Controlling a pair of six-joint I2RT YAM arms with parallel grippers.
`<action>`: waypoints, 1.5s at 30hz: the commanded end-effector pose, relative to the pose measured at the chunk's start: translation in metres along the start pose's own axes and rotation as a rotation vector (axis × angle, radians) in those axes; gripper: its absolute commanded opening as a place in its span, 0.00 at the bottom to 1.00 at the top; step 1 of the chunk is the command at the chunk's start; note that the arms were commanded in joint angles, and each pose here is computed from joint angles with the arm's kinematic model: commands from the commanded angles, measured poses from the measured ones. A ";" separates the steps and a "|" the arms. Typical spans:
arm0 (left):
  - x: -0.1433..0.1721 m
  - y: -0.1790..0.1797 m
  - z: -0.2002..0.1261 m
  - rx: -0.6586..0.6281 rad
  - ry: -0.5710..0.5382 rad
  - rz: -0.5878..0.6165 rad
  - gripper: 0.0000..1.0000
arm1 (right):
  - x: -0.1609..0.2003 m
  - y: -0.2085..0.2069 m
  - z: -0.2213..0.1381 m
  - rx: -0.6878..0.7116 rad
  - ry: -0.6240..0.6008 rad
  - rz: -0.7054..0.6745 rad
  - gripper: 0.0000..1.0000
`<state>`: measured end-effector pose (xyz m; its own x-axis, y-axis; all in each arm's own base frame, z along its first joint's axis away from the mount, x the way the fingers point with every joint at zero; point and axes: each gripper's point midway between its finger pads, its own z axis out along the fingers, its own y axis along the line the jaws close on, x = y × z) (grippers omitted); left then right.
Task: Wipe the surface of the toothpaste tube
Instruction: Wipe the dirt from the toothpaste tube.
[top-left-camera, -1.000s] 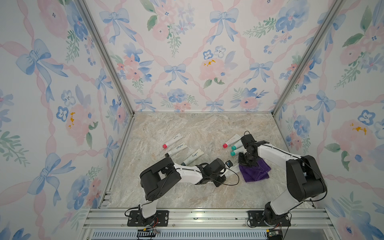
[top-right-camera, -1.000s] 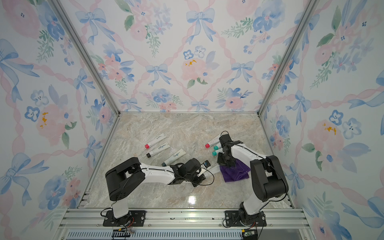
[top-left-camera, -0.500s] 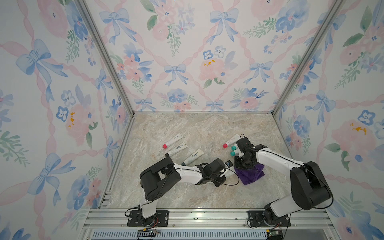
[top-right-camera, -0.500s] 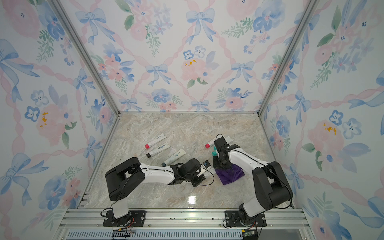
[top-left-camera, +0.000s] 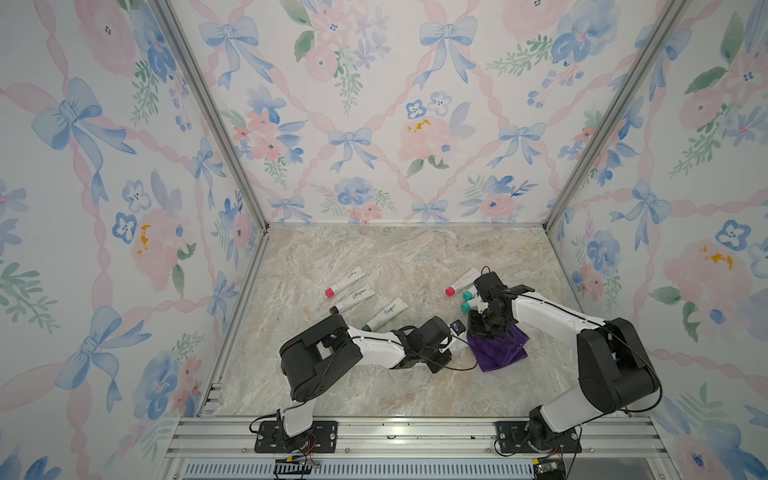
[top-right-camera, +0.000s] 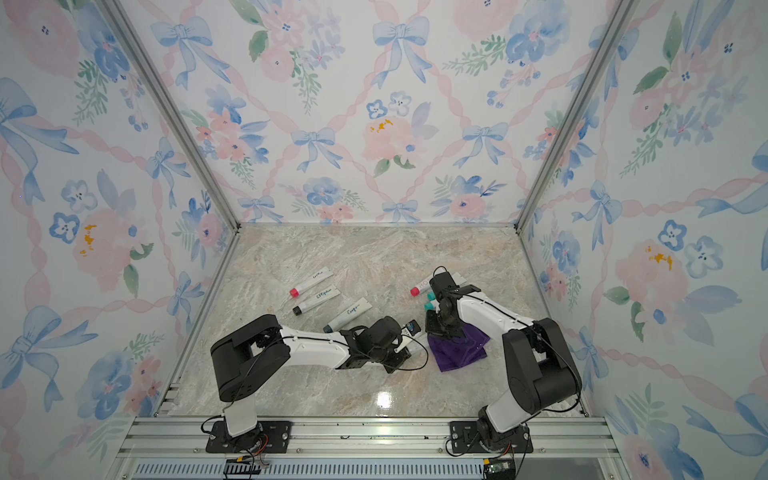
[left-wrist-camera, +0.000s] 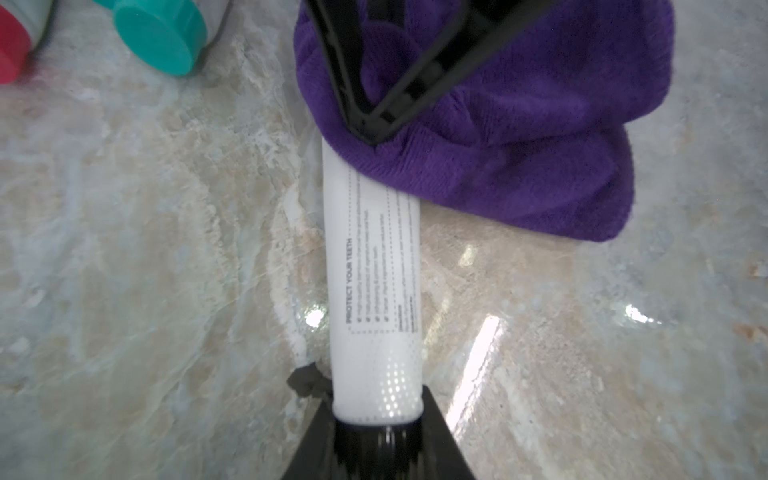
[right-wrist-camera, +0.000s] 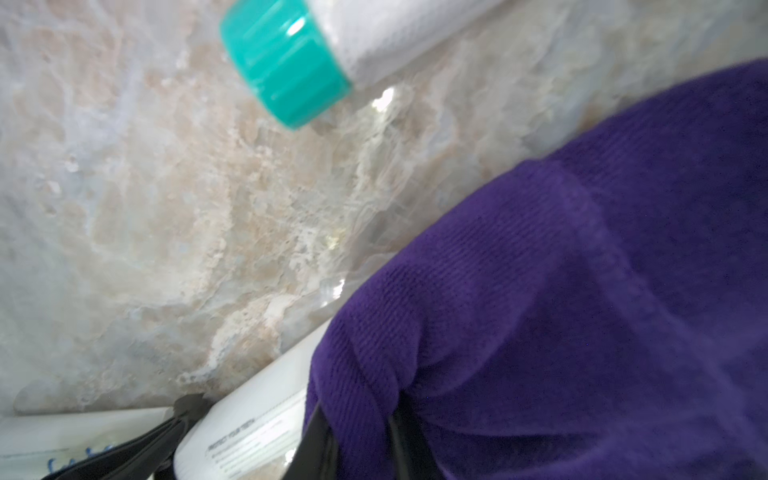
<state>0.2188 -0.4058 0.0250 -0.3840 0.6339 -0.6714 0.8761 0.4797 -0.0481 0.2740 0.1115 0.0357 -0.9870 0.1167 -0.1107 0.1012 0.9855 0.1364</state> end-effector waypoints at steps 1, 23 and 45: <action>0.008 0.002 -0.002 -0.012 0.017 0.000 0.21 | -0.011 -0.043 0.004 0.193 -0.013 0.017 0.20; 0.008 0.004 -0.002 -0.015 0.018 -0.003 0.21 | 0.021 0.008 0.006 -0.054 0.063 -0.021 0.20; 0.008 0.005 -0.002 -0.016 0.016 -0.006 0.21 | 0.026 0.044 0.005 -0.166 0.075 -0.040 0.20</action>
<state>0.2185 -0.4039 0.0243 -0.3861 0.6350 -0.6691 0.8751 0.4816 -0.0479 0.2846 0.1160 0.0334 -0.9831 0.1128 -0.1445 0.0926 0.9859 0.1396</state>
